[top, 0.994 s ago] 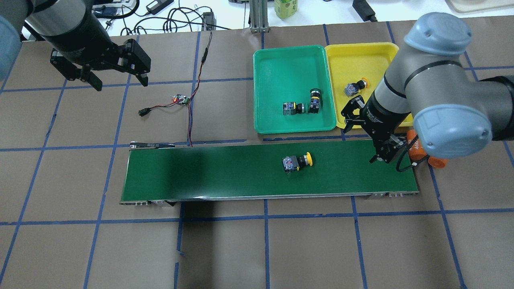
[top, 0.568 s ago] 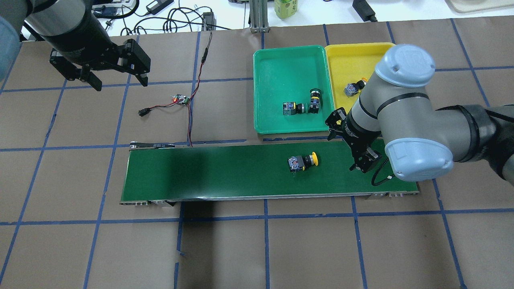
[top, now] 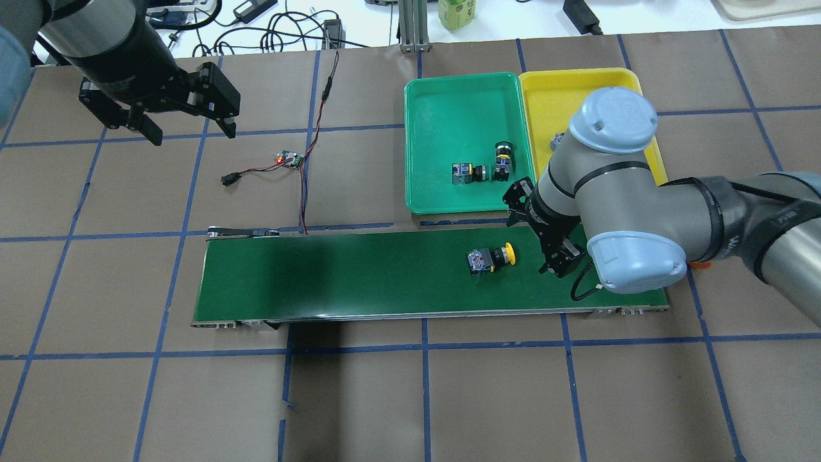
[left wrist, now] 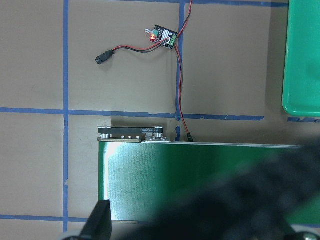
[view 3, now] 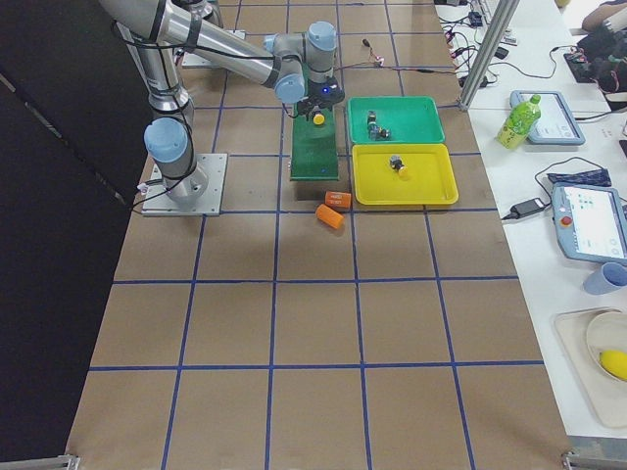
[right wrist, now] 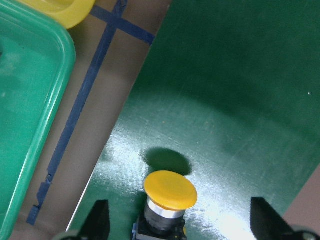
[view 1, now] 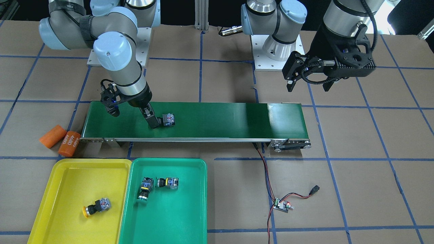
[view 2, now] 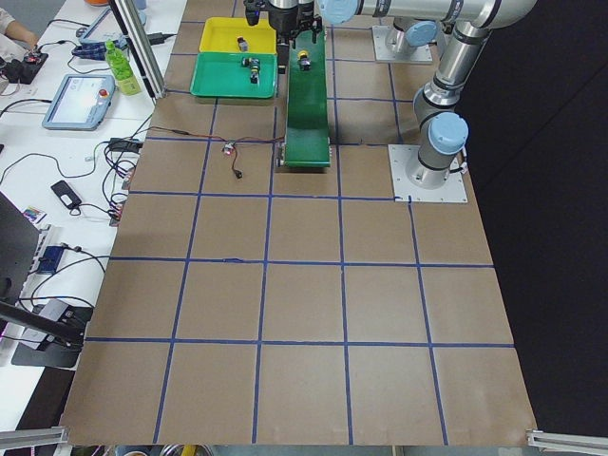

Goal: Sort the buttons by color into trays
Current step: 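Move the right gripper down onto the last yellow button on the belt, then lift the yellow button and place it in the yellow tray with the right gripper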

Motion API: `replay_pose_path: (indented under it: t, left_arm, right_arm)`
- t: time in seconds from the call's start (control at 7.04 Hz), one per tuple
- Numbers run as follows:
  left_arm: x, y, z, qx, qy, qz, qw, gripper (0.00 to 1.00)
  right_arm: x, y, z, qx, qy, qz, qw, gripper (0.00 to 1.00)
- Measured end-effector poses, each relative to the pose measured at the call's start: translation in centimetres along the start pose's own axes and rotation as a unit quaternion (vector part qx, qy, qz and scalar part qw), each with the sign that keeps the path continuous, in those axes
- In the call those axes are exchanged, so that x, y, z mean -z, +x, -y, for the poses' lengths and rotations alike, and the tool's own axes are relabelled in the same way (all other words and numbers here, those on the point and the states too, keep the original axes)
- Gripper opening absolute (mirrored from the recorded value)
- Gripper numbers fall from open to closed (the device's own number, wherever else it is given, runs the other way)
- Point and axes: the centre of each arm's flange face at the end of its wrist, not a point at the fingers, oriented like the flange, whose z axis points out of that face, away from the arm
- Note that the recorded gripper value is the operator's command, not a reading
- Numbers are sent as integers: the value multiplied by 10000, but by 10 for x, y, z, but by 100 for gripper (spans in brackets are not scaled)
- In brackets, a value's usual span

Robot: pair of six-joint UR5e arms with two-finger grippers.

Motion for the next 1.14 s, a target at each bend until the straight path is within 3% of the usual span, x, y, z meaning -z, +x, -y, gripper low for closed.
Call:
replay_pose_path:
  t: [0.43, 0.57, 0.71, 0.85, 1.14]
  left_arm:
    - [0, 0, 0, 0, 0, 0, 10000, 100]
    - [0, 0, 0, -1, -1, 0, 10000, 100]
    - [0, 0, -1, 0, 0, 0, 10000, 100]
    - [0, 0, -1, 0, 3, 0, 10000, 100]
    - [0, 0, -1, 0, 0, 0, 10000, 100]
  right_arm:
    - [-9, -7, 2, 43, 104, 162, 9998, 100]
    - [-14, -7, 3, 65, 117, 147, 9998, 67]
    - [-17, -7, 4, 77, 119, 121, 9998, 13]
    - [-19, -6, 3, 92, 83, 77, 9999, 0]
    - [-16, -7, 2, 143, -84, 86, 9998, 0]
